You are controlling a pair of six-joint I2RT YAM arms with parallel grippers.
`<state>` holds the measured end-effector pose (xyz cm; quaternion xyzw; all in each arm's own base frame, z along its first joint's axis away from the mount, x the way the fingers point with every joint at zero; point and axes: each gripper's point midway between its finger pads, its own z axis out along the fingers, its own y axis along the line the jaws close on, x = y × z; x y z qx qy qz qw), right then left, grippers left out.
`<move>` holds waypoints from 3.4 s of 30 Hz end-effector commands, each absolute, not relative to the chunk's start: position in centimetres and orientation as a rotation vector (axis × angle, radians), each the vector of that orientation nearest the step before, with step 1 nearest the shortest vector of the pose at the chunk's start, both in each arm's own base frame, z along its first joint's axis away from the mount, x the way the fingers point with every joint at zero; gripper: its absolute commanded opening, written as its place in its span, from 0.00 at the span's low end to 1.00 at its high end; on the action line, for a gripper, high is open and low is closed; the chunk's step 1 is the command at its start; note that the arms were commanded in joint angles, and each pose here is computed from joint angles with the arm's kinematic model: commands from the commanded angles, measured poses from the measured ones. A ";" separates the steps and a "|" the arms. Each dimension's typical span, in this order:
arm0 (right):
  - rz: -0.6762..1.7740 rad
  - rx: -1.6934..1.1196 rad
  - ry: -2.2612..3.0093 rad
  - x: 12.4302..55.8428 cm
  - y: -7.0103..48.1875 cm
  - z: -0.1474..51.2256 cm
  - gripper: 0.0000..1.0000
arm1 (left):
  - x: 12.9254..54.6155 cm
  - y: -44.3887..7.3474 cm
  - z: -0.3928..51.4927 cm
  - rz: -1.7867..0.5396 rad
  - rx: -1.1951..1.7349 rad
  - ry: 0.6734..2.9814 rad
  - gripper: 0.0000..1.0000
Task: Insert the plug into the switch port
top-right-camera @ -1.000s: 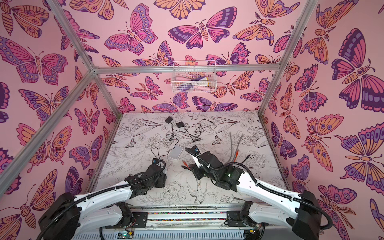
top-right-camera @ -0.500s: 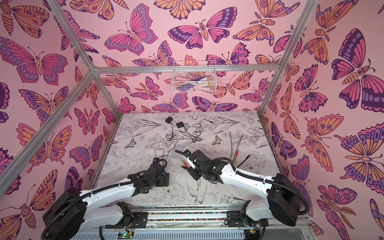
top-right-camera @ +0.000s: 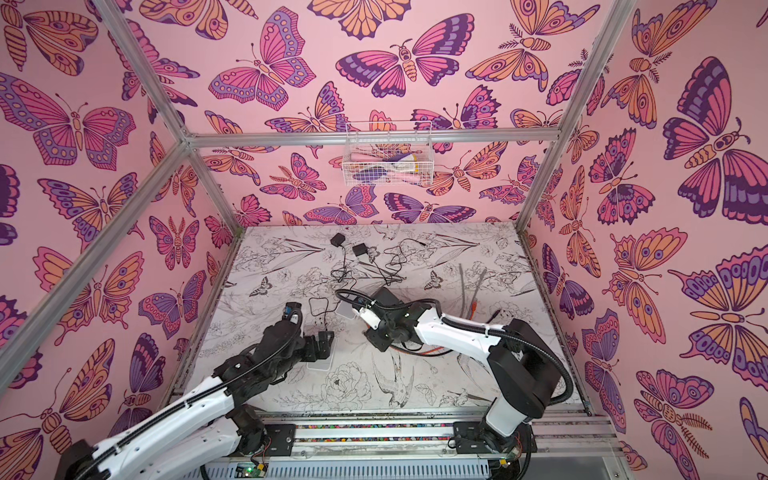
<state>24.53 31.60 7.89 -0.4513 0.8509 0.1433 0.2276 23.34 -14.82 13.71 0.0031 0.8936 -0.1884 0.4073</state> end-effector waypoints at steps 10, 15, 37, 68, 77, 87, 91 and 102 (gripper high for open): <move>0.293 -1.563 2.296 24.8 32.1 5.0 0.39 | 22.9 -12.9 16.0 -0.422 -0.056 2.284 0.92; 0.246 -1.550 2.329 26.1 31.9 4.0 0.37 | 22.5 -12.6 16.0 -0.440 -0.073 2.266 0.88; 0.174 -1.565 2.394 26.5 31.5 1.8 0.12 | 22.2 -11.7 16.4 -0.426 -0.096 2.231 0.85; 0.212 -1.519 2.353 26.2 32.2 3.2 0.18 | 21.7 -11.8 17.1 -0.482 -0.092 2.203 0.83; 0.191 -1.519 2.373 26.8 32.6 2.1 0.21 | 21.3 -11.3 17.0 -0.482 -0.105 2.193 0.83; 0.227 -1.548 2.461 25.7 32.5 0.8 0.18 | 21.3 -11.1 17.1 -0.469 -0.107 2.186 0.83; 0.230 -1.524 2.467 25.5 32.3 1.0 0.11 | 21.2 -11.3 17.2 -0.483 -0.102 2.185 0.83; 0.201 -1.269 2.181 26.0 31.6 9.7 0.00 | 21.1 -16.8 19.0 -0.786 0.089 2.144 0.81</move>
